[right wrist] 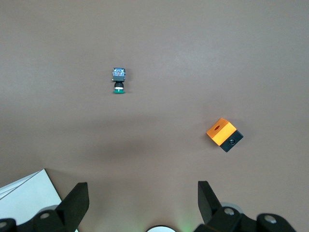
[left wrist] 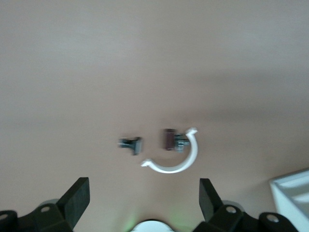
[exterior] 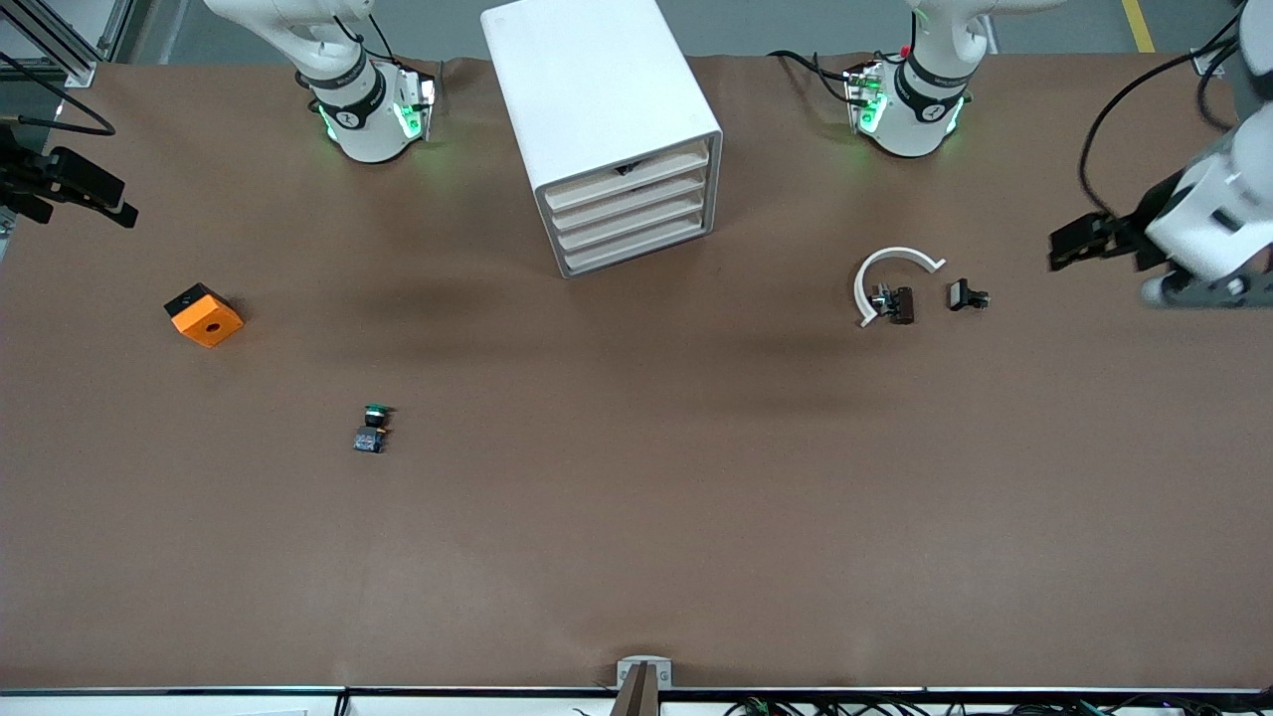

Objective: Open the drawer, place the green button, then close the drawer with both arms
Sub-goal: 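Move the left gripper toward the front of the white cabinet drawer, then hook the left gripper on the drawer while the right gripper reaches the button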

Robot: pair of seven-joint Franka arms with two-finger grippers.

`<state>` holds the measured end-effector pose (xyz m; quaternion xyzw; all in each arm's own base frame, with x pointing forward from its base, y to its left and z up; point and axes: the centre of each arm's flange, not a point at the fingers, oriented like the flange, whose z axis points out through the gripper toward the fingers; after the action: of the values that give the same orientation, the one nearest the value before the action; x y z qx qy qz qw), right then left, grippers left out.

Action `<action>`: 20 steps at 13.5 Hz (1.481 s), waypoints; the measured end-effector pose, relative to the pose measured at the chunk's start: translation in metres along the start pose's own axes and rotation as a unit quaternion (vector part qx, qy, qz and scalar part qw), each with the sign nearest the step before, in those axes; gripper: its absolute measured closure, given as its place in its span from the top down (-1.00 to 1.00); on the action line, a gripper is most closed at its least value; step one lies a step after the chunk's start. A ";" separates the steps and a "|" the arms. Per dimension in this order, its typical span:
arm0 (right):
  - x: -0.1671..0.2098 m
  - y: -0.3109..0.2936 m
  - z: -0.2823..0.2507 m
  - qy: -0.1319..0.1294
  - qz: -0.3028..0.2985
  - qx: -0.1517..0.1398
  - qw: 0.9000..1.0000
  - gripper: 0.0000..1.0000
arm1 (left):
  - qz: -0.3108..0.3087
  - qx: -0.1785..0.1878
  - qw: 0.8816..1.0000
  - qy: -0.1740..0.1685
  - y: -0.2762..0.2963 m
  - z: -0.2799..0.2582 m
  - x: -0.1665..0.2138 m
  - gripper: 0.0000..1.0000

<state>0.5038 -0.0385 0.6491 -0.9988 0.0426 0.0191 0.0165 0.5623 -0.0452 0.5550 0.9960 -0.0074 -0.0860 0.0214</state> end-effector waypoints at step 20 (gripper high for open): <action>0.096 0.009 0.122 -0.053 0.005 -0.022 0.998 1.00 | -0.649 0.056 0.713 -0.259 0.291 0.361 0.056 1.00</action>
<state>0.5944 -0.0510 0.5230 -0.9962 0.0465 0.0732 -0.0037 0.5520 -0.3521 0.2029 0.6942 0.6307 -0.3326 -0.0979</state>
